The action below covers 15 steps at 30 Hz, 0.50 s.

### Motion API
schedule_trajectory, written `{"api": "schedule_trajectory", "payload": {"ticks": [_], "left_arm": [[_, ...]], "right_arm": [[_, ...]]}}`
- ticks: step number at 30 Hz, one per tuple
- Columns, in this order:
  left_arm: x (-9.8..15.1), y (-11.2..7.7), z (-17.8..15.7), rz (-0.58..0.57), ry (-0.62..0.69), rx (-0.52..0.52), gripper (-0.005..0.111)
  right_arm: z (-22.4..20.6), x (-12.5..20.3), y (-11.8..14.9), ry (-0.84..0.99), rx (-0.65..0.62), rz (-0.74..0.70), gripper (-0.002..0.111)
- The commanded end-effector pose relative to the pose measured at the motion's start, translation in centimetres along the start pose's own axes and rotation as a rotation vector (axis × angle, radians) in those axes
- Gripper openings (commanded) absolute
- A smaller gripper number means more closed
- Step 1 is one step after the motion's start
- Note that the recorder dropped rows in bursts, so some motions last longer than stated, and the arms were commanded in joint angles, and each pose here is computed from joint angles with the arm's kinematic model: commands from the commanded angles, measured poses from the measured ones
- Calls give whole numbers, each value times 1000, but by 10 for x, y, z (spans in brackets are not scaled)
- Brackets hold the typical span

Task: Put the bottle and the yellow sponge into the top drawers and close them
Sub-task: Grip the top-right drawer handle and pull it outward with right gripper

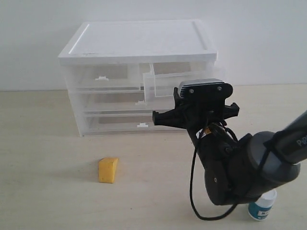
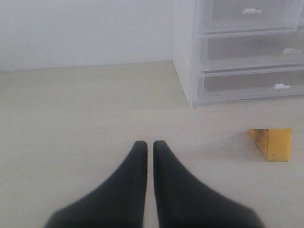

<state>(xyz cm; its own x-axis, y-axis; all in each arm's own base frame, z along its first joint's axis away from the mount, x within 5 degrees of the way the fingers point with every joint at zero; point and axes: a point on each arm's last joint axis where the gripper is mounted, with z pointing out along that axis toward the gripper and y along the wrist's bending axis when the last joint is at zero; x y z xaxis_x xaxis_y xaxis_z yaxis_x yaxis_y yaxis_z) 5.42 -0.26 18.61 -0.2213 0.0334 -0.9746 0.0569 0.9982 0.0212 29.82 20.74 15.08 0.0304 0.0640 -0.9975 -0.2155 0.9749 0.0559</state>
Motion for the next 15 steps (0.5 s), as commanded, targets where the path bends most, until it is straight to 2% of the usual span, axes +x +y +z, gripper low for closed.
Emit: {"api": "schedule_trajectory", "payload": {"ticks": [1,15], "left_arm": [[0,-1,0,-8,-7,10,4],[0,-1,0,-8,-7,10,4]], "right_arm": [[-21,-4,4,31,8,-3,0],[-54,-6,24,73,-9,28,0]]}}
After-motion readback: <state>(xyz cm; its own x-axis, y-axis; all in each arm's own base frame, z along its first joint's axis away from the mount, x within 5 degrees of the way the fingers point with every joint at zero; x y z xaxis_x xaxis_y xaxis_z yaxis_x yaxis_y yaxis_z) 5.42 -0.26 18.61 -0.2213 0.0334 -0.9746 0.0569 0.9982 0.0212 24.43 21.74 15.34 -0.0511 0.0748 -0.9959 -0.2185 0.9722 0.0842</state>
